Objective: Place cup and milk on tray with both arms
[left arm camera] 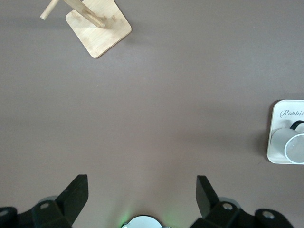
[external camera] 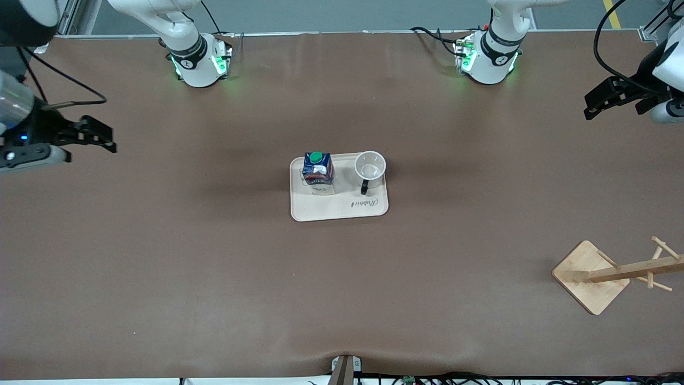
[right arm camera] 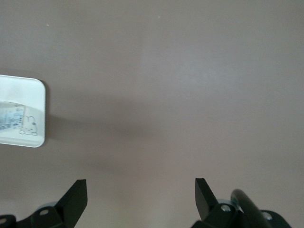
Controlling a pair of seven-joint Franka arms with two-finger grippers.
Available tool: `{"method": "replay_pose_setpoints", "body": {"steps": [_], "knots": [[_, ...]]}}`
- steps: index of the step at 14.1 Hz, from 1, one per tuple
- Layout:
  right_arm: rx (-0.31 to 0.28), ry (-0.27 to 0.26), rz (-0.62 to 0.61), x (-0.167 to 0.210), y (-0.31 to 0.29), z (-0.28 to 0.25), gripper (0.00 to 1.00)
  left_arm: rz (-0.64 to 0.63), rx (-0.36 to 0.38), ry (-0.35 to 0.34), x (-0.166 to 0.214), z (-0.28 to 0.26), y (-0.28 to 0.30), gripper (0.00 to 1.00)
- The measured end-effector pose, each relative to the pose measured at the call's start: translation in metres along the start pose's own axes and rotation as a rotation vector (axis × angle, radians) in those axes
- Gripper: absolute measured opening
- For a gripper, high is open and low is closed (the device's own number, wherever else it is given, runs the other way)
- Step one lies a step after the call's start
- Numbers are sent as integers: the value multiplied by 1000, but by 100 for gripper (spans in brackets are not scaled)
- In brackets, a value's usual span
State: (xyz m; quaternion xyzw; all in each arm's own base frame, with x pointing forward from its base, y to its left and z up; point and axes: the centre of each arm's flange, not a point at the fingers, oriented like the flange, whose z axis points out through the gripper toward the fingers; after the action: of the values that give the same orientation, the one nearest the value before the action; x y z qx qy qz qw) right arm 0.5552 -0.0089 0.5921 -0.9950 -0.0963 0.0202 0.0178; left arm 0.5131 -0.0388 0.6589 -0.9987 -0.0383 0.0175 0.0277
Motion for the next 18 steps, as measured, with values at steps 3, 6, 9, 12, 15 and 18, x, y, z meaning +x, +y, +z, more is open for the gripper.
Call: {"method": "replay_pose_setpoints", "body": {"steps": [3,6,9,12,15,18], "knots": [[-15,1,25,-8,32,-1,100,-1,-1,4,0,-2,0,100],[-34,16,22,-11,43,-10,100,1,-2,9,0,-4,1,100],[-33,15,20,-14,51,-11,100,3,-3,4,6,0,6,100],[-40,38,12,-13,48,-23,100,-2,-4,-3,15,8,13,100],[-41,38,10,-16,45,-38,100,0,-8,11,21,10,17,100],[-45,54,10,-18,45,-51,100,0,-11,18,26,14,19,100]]}}
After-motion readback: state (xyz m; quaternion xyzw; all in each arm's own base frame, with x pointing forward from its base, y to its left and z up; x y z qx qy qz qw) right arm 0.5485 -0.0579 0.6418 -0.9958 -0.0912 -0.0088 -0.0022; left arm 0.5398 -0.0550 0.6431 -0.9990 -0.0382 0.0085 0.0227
